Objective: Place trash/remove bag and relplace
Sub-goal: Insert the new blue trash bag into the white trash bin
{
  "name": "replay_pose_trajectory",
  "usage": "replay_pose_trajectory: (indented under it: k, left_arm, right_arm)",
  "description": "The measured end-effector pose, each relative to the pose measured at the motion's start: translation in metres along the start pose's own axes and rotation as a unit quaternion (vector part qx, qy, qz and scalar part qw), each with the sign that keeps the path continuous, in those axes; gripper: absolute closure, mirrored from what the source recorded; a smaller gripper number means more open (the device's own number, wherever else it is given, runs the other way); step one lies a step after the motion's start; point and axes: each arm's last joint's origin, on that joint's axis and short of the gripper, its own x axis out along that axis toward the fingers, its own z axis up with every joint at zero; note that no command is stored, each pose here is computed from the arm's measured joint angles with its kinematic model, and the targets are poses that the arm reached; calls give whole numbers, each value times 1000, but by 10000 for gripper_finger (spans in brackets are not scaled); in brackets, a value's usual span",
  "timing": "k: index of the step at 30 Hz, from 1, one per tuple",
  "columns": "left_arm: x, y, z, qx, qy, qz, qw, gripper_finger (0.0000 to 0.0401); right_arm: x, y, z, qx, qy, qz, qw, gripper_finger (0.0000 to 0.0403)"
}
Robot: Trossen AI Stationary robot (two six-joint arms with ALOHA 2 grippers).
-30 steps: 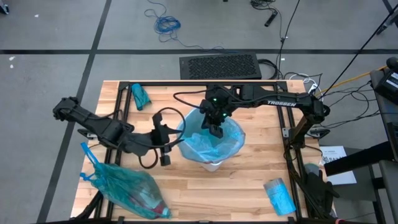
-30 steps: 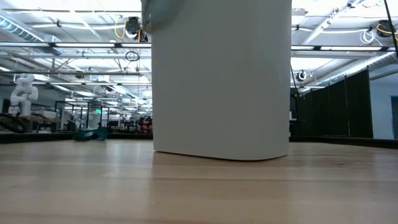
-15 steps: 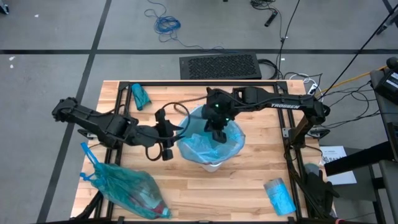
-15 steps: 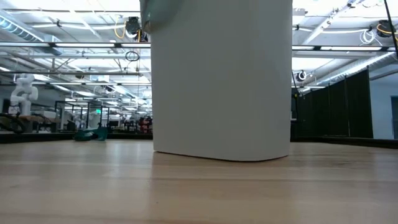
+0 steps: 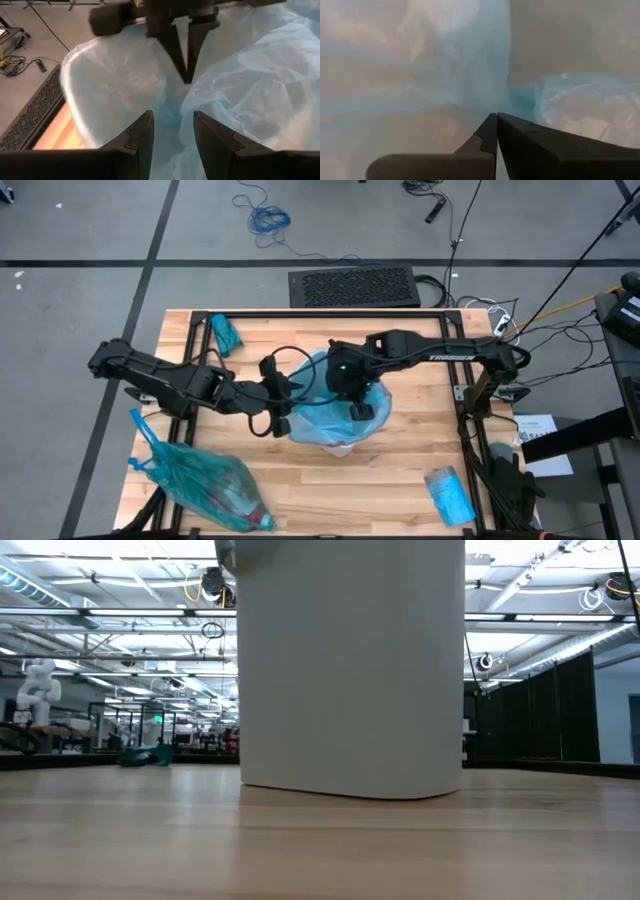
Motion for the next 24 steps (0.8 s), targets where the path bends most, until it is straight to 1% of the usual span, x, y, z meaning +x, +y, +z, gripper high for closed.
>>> replay_pose_trajectory:
  k: [6, 9, 11, 15, 19, 24]
  left_arm:
    - [1, -1, 0, -3, -3, 0, 1000, 267]
    - [1, -1, 0, -4, -5, -1, 1000, 267]
    - [-2, -1, 2, -8, -15, -5, 1000, 267]
    - [-17, 3, 13, -23, -46, -13, 999, 267]
    - [-34, 7, 25, -36, -76, -21, 996, 267]
    - [-49, 8, 26, -42, -87, -33, 995, 267]
  right_arm:
    - [5, -2, 7, -1, -27, -1, 1000, 399]
    - [0, -1, 11, 3, -37, 6, 999, 399]
    - [-5, 1, 15, -6, -47, 0, 999, 399]
    - [-19, 3, 21, -31, -72, -8, 997, 399]
    - [-16, 2, 21, -49, -67, -12, 996, 399]
    - [-7, 0, 23, -64, -58, -13, 996, 399]
